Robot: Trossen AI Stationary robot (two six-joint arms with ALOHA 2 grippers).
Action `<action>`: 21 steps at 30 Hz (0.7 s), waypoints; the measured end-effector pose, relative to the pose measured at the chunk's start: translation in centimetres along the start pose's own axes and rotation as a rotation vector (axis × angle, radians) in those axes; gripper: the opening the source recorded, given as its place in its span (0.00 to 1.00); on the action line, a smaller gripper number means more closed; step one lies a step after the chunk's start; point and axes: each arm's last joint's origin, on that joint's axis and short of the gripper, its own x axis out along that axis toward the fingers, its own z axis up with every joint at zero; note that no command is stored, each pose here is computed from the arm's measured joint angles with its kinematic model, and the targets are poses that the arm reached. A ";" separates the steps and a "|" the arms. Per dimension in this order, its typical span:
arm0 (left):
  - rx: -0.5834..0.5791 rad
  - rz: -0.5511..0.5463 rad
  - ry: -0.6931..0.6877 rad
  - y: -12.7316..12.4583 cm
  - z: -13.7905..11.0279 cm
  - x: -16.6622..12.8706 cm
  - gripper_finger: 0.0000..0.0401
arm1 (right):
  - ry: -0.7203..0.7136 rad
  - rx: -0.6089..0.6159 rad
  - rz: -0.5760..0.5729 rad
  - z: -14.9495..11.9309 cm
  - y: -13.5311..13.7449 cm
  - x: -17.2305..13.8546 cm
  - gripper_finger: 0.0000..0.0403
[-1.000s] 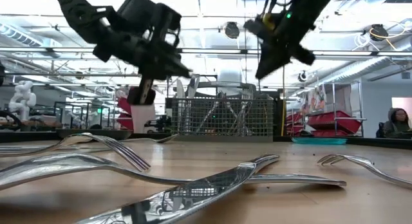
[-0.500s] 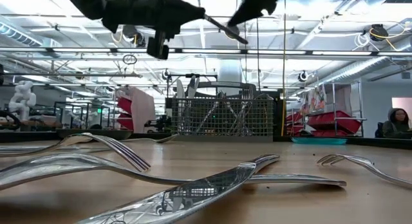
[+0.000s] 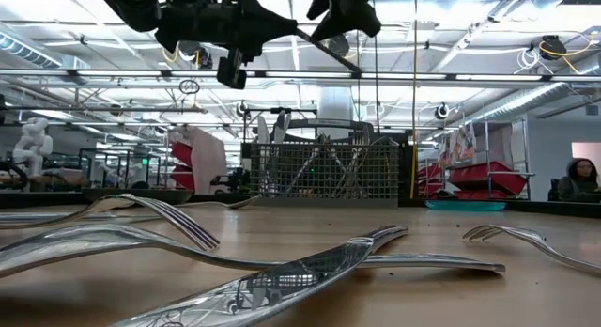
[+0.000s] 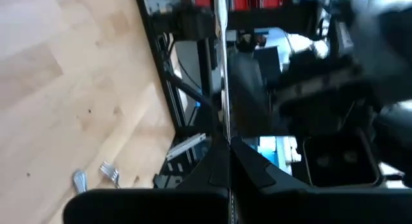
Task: Sort silverware
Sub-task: Put the table knife into the silverware organizer
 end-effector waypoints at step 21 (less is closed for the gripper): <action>-0.046 -0.124 -0.026 -1.3 0.7 -0.5 0.01 | -0.088 0.029 0.004 0.0 -1.2 -2.2 0.59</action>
